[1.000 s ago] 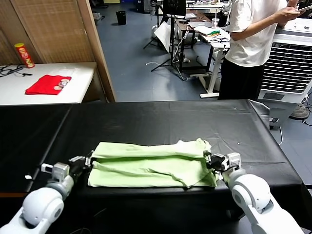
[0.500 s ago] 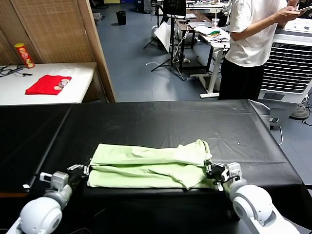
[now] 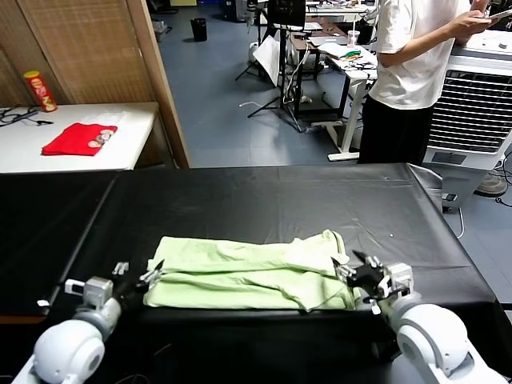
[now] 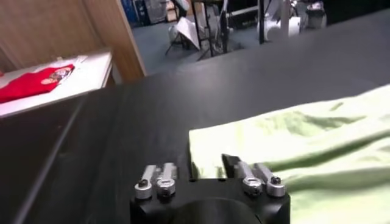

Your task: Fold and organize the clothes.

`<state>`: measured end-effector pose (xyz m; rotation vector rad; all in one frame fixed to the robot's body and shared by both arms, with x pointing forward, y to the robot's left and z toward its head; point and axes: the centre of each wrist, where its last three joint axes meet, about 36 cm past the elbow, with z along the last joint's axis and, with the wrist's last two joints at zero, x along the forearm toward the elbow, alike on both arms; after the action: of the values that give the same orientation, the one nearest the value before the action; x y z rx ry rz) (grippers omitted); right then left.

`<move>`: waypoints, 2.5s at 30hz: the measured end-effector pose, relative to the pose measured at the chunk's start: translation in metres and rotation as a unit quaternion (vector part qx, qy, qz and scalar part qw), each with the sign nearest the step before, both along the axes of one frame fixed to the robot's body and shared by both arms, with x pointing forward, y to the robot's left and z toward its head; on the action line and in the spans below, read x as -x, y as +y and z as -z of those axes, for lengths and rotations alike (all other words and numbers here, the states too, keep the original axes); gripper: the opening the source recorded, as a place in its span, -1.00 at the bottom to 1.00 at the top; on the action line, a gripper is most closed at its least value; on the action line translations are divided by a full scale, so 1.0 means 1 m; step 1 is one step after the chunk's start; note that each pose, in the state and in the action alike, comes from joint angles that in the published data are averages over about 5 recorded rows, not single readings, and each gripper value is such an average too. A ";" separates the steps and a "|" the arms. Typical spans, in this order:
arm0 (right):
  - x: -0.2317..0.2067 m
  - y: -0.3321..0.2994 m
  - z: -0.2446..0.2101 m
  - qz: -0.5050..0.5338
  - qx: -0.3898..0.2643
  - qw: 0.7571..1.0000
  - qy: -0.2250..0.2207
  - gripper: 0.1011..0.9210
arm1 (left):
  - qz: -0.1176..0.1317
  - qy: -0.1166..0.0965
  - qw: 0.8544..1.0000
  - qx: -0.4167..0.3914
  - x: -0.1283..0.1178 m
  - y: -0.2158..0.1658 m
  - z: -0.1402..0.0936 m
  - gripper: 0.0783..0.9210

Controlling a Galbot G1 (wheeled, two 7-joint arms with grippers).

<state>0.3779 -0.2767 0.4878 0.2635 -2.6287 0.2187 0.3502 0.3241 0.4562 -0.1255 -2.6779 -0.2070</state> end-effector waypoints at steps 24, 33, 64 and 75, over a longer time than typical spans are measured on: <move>-0.086 0.009 0.077 0.027 -0.031 0.999 0.010 0.19 | -0.035 0.036 0.993 0.108 -0.070 0.001 0.050 0.57; -0.078 0.018 0.094 0.055 -0.026 0.998 -0.011 -0.82 | -0.055 0.005 0.996 0.067 -0.067 -0.004 0.061 -0.57; -0.015 0.016 0.038 0.017 -0.061 0.996 -0.066 0.70 | -0.073 -0.012 0.989 0.129 0.004 0.003 0.032 0.71; -0.004 0.017 0.034 0.012 -0.061 0.996 -0.068 0.70 | -0.079 0.010 0.986 0.148 0.027 -0.005 0.060 0.35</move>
<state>0.3822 -0.2601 0.4533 0.2668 -2.7825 0.0705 0.3235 0.3193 0.3964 -0.0055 -2.6668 0.2425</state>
